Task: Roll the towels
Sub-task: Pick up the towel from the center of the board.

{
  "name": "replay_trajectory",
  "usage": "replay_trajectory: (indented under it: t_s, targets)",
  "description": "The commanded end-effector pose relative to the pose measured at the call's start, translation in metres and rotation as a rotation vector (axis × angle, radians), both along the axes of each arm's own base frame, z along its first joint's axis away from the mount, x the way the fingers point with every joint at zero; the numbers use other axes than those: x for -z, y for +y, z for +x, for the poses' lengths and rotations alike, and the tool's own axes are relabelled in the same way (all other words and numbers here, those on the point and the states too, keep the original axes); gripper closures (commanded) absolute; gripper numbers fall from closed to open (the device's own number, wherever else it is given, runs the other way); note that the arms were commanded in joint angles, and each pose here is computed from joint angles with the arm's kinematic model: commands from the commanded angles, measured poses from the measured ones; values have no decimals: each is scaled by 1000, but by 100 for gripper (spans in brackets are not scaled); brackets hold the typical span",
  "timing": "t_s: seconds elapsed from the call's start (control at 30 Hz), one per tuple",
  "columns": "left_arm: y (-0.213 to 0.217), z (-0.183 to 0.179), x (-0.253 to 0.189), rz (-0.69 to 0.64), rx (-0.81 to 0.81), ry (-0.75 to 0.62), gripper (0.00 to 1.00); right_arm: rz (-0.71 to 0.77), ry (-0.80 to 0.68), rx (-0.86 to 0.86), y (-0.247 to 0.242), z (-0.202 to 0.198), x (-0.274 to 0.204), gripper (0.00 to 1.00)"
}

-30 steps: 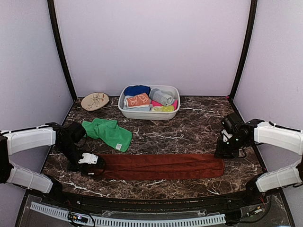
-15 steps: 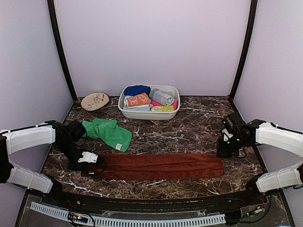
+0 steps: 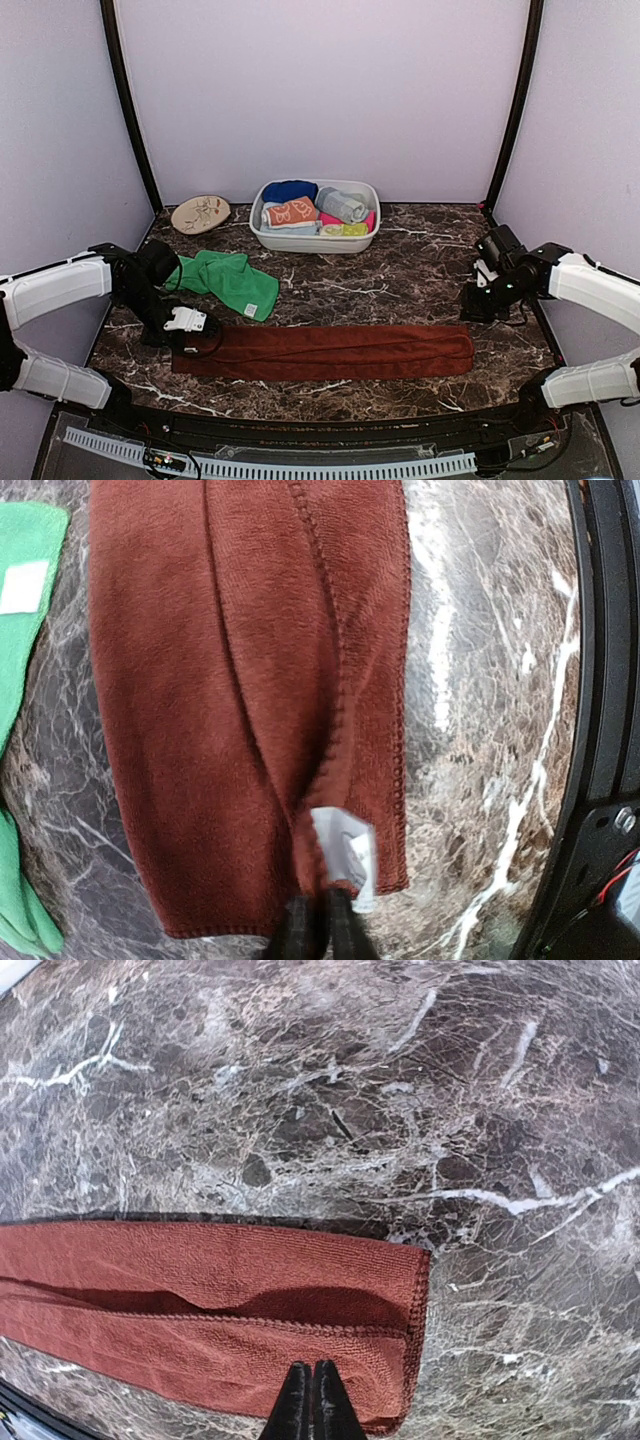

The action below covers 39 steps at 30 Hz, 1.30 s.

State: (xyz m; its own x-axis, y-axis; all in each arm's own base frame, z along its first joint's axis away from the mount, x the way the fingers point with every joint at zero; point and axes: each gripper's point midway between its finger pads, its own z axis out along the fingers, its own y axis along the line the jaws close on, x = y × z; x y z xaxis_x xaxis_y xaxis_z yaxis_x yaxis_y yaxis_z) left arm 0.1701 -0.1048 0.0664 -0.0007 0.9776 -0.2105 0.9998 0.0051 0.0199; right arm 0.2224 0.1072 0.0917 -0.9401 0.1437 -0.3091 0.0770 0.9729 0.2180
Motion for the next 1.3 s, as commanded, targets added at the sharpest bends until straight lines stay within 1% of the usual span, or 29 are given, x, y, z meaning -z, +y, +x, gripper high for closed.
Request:
replay_trajectory:
  t_s: [0.0,0.1,0.13,0.17,0.23,0.4,0.53,0.6,0.73,0.8,0.83,0.93,1.07,1.27]
  targets:
    - [-1,-7,-4,-10,1,25,79,-20,-14,6,-4,4,-4,75]
    - [-7,-22,0,-46,-1,108,68,-20,-4,16,-4,4,5,55]
    - [-9,-27,1,-58,-2,132,62,-17,-3,19,-4,4,7,50]
    - [-12,-31,2,-70,3,149,58,-16,-1,21,-4,4,9,48]
    - [-16,-37,4,-81,21,165,56,-13,-2,24,-4,4,11,46]
    - [-22,-45,8,-72,75,174,54,-19,10,22,-4,2,14,46]
    - [-18,-37,18,-27,95,114,56,-24,12,23,-5,1,15,45]
    - [-11,-36,24,12,105,95,57,-24,13,22,-6,1,15,42]
    - [9,-31,32,112,113,36,61,-24,15,19,-6,0,16,41]
    - [16,-30,34,146,119,15,66,-23,22,16,-5,0,18,41]
    - [18,-30,34,155,123,8,69,-22,26,15,-4,0,19,41]
    - [17,-23,37,158,115,-24,87,-8,29,13,0,3,22,41]
    - [10,-16,35,135,92,-32,99,3,38,17,2,5,28,44]
    - [2,-15,28,101,80,-14,100,-18,77,23,-1,-1,42,46]
